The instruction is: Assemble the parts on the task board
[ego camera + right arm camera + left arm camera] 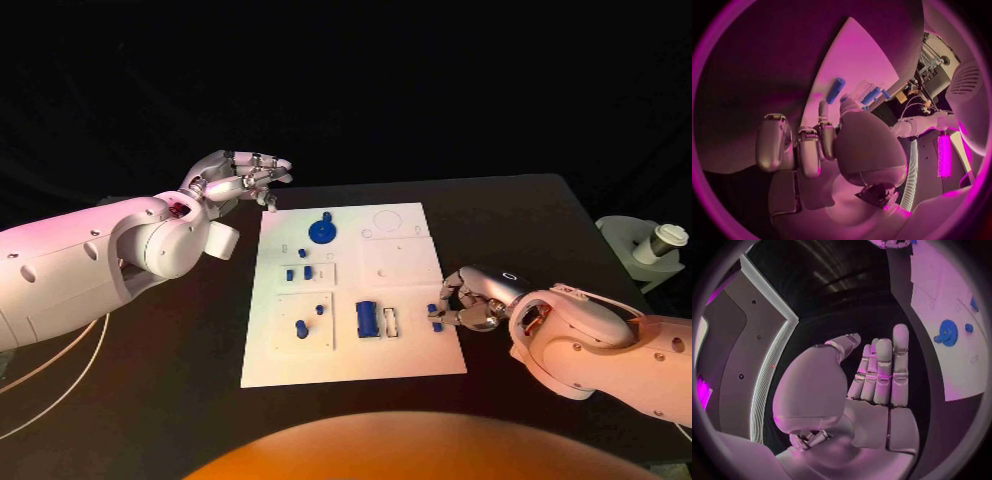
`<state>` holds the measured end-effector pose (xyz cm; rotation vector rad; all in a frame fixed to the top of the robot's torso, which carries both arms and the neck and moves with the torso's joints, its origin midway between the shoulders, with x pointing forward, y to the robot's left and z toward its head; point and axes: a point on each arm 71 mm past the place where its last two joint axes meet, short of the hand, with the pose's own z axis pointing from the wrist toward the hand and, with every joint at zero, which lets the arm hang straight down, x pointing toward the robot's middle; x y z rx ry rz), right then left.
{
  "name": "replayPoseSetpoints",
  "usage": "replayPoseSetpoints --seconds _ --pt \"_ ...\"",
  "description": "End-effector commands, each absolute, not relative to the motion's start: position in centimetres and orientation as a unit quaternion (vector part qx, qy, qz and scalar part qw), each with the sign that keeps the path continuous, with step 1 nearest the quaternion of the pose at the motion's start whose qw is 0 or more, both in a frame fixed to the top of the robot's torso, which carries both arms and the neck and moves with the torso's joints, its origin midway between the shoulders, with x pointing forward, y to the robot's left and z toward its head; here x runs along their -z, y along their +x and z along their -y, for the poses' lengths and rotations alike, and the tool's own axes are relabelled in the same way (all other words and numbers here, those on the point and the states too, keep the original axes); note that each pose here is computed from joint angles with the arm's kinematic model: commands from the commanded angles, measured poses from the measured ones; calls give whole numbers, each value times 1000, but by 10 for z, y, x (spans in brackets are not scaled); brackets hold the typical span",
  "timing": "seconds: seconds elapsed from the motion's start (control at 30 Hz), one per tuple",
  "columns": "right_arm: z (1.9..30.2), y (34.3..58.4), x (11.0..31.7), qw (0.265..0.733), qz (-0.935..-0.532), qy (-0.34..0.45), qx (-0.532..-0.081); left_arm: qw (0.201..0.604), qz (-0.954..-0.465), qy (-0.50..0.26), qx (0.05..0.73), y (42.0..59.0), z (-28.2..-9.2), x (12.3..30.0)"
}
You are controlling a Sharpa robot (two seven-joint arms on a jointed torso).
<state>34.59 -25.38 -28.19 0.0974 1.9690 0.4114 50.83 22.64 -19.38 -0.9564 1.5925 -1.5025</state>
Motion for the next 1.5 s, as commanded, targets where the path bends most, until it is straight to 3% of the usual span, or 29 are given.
replayPoseSetpoints --seconds 0.03,0.7,1.07,1.5 --pt "253 347 285 537 -826 39 -163 360 -619 -368 593 508 -224 193" --pt "241 339 303 514 -845 -3 -149 360 -620 -368 592 507 -226 193" --pt "235 335 295 536 -827 16 -171 361 -620 -369 591 507 -227 193" --pt "218 336 273 537 -807 90 -229 361 -620 -368 591 507 -226 193"
